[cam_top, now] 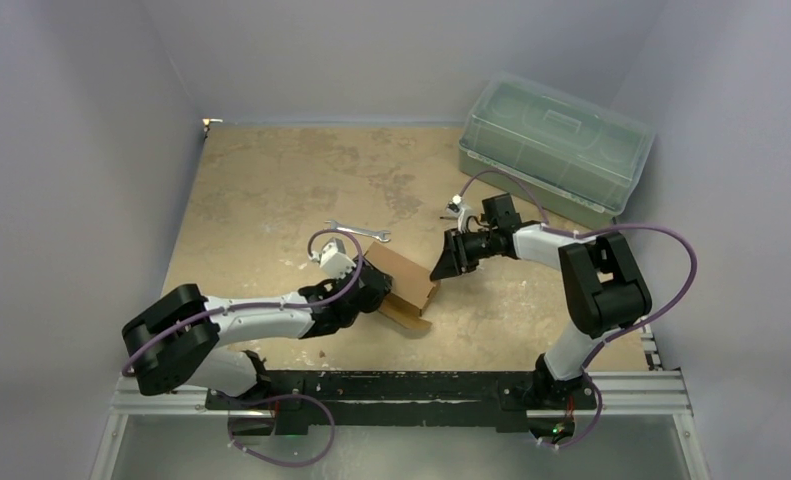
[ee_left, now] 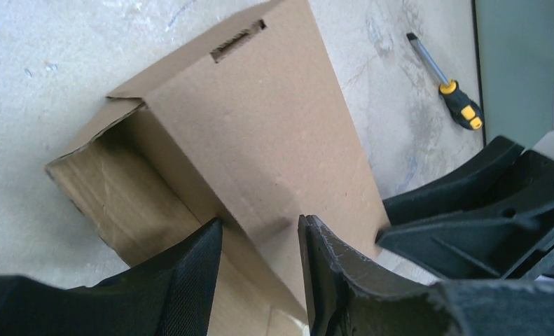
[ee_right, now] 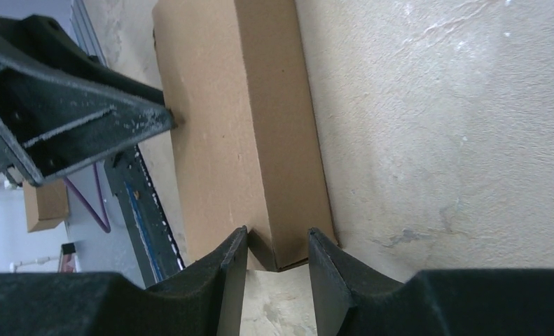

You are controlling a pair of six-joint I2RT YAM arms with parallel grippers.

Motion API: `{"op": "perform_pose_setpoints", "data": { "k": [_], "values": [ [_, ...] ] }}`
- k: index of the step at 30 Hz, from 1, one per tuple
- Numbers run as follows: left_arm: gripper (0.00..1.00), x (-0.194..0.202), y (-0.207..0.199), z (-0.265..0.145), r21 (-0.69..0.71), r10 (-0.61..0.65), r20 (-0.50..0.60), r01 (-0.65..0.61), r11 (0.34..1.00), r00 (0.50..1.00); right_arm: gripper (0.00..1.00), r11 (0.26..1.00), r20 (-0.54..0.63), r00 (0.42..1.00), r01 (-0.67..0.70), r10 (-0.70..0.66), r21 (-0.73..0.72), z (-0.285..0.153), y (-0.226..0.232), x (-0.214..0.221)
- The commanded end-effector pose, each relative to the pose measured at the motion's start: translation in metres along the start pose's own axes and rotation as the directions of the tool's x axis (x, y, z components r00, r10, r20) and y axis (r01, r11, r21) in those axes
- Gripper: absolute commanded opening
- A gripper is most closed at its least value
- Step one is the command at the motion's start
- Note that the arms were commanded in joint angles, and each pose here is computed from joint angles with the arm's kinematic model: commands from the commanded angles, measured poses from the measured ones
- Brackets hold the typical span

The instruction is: Fold the paper box

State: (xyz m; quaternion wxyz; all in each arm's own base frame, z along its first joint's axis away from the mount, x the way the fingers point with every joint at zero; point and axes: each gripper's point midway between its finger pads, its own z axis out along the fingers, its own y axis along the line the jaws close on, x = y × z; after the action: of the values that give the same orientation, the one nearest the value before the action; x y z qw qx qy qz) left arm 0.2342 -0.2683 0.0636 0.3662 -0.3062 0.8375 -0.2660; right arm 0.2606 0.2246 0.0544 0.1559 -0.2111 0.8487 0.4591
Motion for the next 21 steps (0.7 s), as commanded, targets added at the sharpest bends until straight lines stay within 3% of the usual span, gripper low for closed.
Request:
{"op": "perform_pose_setpoints", "data": {
  "k": [1, 9, 14, 18, 21],
  "values": [
    [0.44, -0.013, -0.018, 0.006, 0.044, -0.028, 0.006, 0.028, 0.999, 1.0, 0.4, 0.998, -0.015, 0.999, 0.045, -0.046, -0.04, 0.002, 0.01, -0.002],
    [0.45, -0.034, -0.024, 0.012, 0.053, 0.039, 0.048, -0.041, 0.998, 0.998, 0.49, 0.995, -0.021, 0.996, 0.084, -0.085, -0.052, -0.001, 0.014, -0.007],
    [0.48, -0.038, -0.017, -0.005, 0.018, 0.229, 0.007, -0.229, 0.973, 0.973, 0.61, 0.987, 0.045, 0.986, 0.163, -0.163, -0.002, -0.02, 0.013, -0.027],
    [0.54, -0.026, -0.018, -0.038, 0.143, 0.451, -0.112, -0.435, 0.889, 0.885, 0.66, 0.968, 0.074, 0.965, 0.247, -0.25, 0.05, -0.034, 0.009, -0.038],
    [0.57, -0.005, -0.029, -0.069, 0.384, 0.613, -0.163, -0.522, 0.762, 0.773, 0.66, 0.928, 0.063, 0.927, 0.367, -0.371, 0.062, -0.041, 0.01, -0.041]
  ]
}}
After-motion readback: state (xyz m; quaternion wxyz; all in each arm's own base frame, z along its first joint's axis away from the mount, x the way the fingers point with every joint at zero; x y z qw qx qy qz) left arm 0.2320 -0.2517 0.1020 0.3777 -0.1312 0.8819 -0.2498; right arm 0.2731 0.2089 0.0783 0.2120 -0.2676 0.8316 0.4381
